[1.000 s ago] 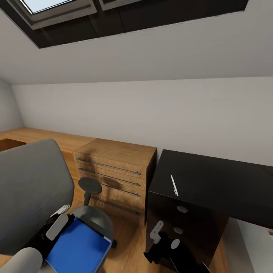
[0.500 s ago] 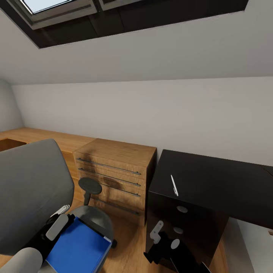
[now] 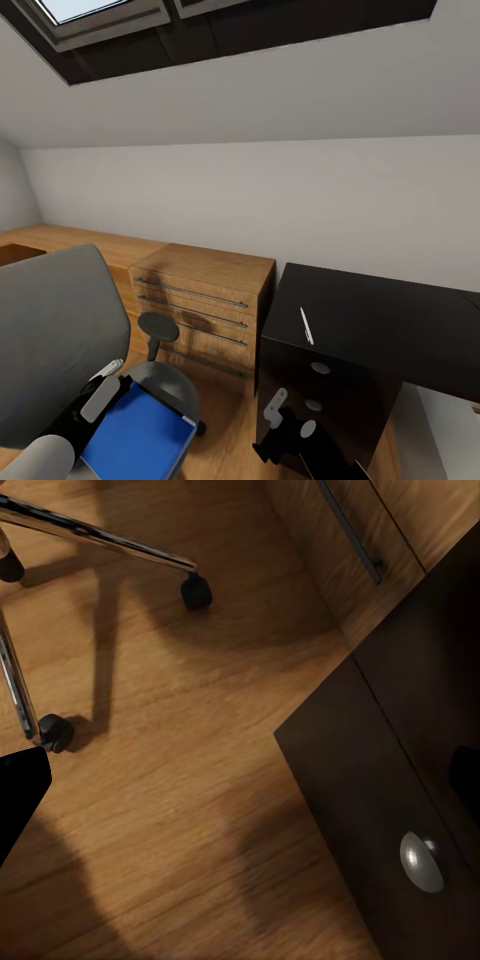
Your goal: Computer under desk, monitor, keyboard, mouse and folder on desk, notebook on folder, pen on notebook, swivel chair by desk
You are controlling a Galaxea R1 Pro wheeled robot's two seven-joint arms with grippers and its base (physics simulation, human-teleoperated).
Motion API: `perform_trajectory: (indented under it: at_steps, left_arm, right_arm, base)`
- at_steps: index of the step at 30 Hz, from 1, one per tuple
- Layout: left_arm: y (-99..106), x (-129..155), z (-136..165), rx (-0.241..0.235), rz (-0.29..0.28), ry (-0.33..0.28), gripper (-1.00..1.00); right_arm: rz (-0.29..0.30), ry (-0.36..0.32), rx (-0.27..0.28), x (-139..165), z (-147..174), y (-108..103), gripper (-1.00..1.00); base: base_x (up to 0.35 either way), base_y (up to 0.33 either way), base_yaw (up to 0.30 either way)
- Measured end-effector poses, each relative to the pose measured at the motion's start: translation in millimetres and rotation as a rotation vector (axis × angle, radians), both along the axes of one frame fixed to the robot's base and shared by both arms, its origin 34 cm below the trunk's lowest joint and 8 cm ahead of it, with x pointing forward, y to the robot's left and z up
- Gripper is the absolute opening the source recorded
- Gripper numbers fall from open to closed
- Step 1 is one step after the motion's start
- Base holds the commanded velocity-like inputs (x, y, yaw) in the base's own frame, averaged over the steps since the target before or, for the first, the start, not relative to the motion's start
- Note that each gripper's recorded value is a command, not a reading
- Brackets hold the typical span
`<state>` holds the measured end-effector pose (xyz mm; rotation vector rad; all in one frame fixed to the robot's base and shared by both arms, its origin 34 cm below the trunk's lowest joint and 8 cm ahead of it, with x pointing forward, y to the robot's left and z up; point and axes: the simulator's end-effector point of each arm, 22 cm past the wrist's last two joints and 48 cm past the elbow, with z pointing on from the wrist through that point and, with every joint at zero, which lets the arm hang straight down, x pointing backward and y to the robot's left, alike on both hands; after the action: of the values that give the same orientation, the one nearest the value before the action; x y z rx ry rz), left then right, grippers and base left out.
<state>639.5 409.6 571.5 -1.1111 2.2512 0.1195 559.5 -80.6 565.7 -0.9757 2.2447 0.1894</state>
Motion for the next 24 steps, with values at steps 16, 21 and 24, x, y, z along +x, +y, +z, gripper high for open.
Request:
perform_trajectory:
  at_steps: [16, 21, 24]
  left_arm:
    - [10, 9, 14, -0.023, 0.052, -0.037, 1.00]
    - [13, 7, 4, -0.024, 0.063, -0.039, 1.00]
    - [14, 5, -2, -0.024, 0.067, -0.040, 1.00]
  right_arm:
    - [0.000, -0.001, 0.000, 0, 0, 0, 1.00]
    - [0.000, -0.001, 0.000, -1, -10, 0, 1.00]
    - [0.000, -0.001, 0.000, -2, -16, 0, 1.00]
  base:
    - [0.000, 0.000, 0.000]
    - [0.000, 0.000, 0.000]
    - [0.000, 0.000, 0.000]
